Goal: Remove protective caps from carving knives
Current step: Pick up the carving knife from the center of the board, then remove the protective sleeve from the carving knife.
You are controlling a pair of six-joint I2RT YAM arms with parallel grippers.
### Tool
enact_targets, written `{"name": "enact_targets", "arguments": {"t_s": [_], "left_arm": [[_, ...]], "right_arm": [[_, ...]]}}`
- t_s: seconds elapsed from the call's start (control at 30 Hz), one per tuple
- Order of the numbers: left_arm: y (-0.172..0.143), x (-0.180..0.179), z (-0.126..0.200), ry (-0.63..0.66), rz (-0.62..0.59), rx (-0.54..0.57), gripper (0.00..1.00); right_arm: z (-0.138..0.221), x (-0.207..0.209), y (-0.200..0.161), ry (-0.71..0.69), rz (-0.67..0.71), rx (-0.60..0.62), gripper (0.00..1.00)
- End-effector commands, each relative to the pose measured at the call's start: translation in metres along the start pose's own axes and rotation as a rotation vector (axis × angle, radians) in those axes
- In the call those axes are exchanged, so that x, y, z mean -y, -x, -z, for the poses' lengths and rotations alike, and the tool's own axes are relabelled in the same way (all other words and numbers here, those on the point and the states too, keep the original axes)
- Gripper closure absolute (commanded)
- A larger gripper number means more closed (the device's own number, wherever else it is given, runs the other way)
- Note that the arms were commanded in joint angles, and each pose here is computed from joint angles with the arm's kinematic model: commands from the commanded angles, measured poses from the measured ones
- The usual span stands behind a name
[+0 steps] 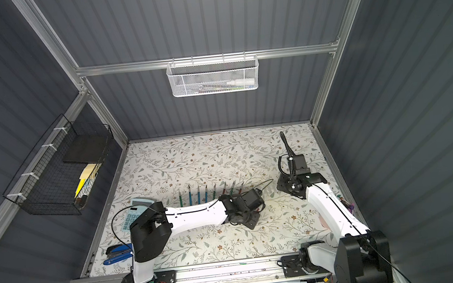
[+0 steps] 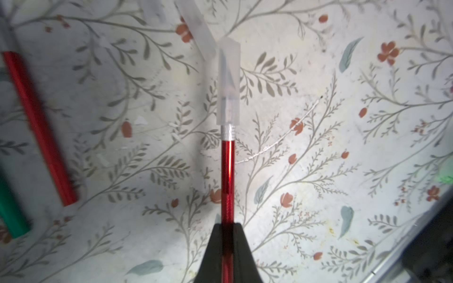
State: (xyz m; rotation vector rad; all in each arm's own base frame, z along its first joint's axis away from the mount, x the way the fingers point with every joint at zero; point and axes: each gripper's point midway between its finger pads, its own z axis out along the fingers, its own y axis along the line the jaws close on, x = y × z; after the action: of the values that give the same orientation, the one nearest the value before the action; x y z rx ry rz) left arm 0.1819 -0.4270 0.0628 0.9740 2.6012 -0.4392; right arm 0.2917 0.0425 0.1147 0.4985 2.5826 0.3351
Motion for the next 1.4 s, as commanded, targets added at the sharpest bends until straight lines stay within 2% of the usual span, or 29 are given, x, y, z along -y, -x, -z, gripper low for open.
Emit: {"name": "enact_targets", "arguments": {"t_s": [0.0, 0.27, 0.43, 0.97, 1.37], "left_arm": [[0.008, -0.008, 0.017, -0.053, 0.019, 0.03, 1.0], [0.021, -0.027, 0.039, -0.073, 0.061, 0.085, 1.0], [0.03, -0.031, 0.051, -0.075, 0.063, 0.118, 1.0], [0.039, -0.043, 0.069, -0.068, 0.087, 0.167, 1.0], [0.042, -0.046, 0.071, -0.07, 0.095, 0.173, 1.0]], "right_arm": [[0.002, -0.015, 0.004, 0.08, -0.017, -0.007, 0.58], [0.011, -0.054, -0.001, 0.3, -0.038, -0.065, 0.53], [0.015, -0.073, -0.002, 0.383, -0.055, -0.074, 0.51], [-0.001, -0.129, -0.024, 0.427, 0.034, -0.139, 0.52], [-0.007, -0.147, -0.03, 0.455, 0.047, -0.164, 0.6]]}}
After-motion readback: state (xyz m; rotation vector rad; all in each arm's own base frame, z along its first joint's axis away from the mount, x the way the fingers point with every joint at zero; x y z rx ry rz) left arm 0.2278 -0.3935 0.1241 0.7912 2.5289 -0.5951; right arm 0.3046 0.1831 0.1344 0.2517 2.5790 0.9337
